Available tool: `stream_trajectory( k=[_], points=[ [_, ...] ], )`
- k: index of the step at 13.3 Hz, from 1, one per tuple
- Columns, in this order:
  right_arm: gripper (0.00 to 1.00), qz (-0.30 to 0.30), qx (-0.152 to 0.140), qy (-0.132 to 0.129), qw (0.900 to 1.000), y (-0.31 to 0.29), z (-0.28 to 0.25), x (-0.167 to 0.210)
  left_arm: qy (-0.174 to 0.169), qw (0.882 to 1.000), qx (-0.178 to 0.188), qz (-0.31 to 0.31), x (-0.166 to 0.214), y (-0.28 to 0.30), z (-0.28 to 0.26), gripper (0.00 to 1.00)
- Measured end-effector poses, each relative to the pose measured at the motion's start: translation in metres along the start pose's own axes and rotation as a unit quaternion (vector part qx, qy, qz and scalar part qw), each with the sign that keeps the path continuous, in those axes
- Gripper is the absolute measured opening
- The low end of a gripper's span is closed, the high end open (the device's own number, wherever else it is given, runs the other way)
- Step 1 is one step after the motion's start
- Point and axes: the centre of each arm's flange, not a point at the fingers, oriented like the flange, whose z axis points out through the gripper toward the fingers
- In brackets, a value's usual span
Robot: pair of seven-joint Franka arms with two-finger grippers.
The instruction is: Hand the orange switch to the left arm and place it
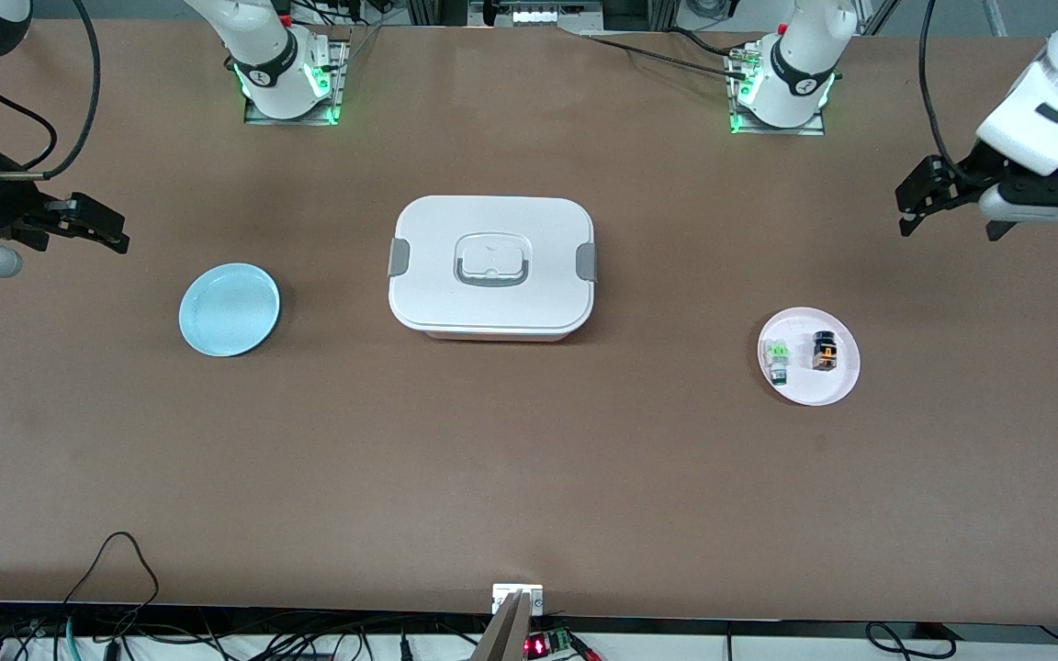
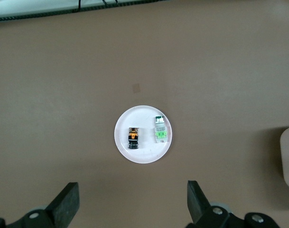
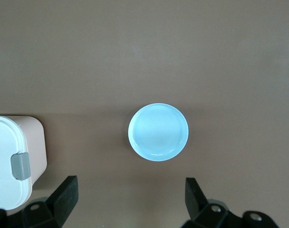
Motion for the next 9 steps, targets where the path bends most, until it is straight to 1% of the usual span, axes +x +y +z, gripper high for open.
stream_trajectory(
  k=[3, 4, 6, 9],
  points=[
    [1.0, 0.004, -0.001, 0.013, 1.0, 0.001, -0.013, 0.001, -0.005, 0.999, -0.031, -0.013, 0.005, -0.004, -0.009, 1.0],
    [1.0, 0.011, 0.0, 0.018, 1.0, 0.001, -0.017, 0.001, -0.006, 0.999, -0.036, -0.019, 0.006, -0.01, -0.012, 1.0],
    [1.0, 0.028, 0.0, 0.021, 0.999, 0.001, -0.02, 0.001, -0.006, 0.999, -0.04, -0.022, 0.006, -0.021, -0.014, 1.0],
    [1.0, 0.03, 0.0, 0.018, 0.999, -0.001, -0.016, 0.003, -0.005, 0.999, -0.041, -0.01, 0.006, -0.024, -0.016, 1.0]
  ],
)
